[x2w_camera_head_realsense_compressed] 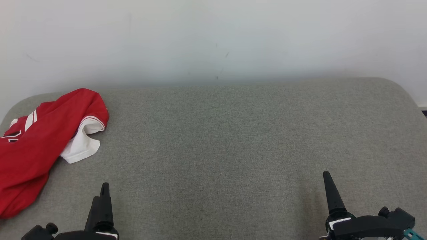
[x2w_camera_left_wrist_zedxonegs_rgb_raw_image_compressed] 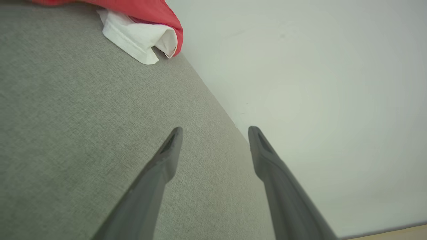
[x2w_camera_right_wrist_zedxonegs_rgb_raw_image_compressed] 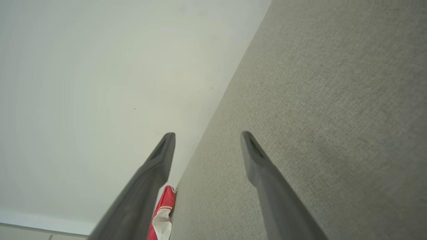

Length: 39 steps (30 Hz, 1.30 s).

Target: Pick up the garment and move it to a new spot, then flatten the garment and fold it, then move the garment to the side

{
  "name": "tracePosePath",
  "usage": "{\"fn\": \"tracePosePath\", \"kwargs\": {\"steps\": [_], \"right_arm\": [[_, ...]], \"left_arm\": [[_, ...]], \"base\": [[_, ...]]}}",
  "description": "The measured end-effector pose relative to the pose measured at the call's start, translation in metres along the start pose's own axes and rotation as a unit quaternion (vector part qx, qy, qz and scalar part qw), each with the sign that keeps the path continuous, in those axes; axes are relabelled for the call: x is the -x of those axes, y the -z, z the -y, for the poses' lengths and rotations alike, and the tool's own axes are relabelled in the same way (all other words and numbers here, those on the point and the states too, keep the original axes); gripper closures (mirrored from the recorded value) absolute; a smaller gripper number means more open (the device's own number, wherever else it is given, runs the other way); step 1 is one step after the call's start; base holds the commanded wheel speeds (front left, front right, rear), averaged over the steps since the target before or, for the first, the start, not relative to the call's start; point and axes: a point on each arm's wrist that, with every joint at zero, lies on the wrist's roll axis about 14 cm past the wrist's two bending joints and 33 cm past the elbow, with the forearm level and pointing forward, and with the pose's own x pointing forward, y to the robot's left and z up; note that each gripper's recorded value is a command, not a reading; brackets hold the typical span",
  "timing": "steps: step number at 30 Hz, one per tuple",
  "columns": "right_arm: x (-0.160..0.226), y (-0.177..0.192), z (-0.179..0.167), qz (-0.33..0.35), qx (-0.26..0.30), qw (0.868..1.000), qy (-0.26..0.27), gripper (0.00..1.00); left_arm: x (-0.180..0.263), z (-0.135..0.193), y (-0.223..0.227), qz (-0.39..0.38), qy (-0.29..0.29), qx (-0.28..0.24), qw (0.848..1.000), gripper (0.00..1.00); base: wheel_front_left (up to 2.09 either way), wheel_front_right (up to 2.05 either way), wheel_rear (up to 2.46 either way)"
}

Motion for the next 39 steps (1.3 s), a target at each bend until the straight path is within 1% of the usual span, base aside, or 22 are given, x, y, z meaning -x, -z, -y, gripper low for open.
{"fn": "tracePosePath", "kwargs": {"steps": [6, 13, 20, 30, 39], "right_arm": [[0.001, 0.001, -0.003, 0.001, 0.045, 0.999, -0.006, 0.0], [0.002, 0.005, -0.006, 0.0, 0.093, 0.996, -0.013, 0.0], [0.003, 0.006, -0.008, 0.002, 0.149, 0.989, -0.019, 0.0], [0.005, 0.009, -0.011, 0.002, 0.209, 0.977, -0.029, 0.0], [0.006, 0.011, -0.017, 0.005, 0.271, 0.961, -0.044, 0.0]], "left_arm": [[0.001, 0.005, 0.003, 0.0, 0.007, -0.066, 0.998, 0.0], [0.003, 0.008, 0.009, -0.003, 0.013, -0.141, 0.99, 0.0], [0.005, 0.011, 0.009, 0.003, 0.018, -0.193, 0.981, 0.0], [0.007, 0.017, 0.007, 0.013, 0.03, -0.263, 0.964, 0.0], [0.009, 0.023, 0.008, 0.02, 0.042, -0.317, 0.947, 0.0]], "base": [[0.0, 0.0, 0.0], [0.0, 0.0, 0.0], [0.0, 0.0, 0.0], [0.0, 0.0, 0.0], [0.0, 0.0, 0.0]]}}
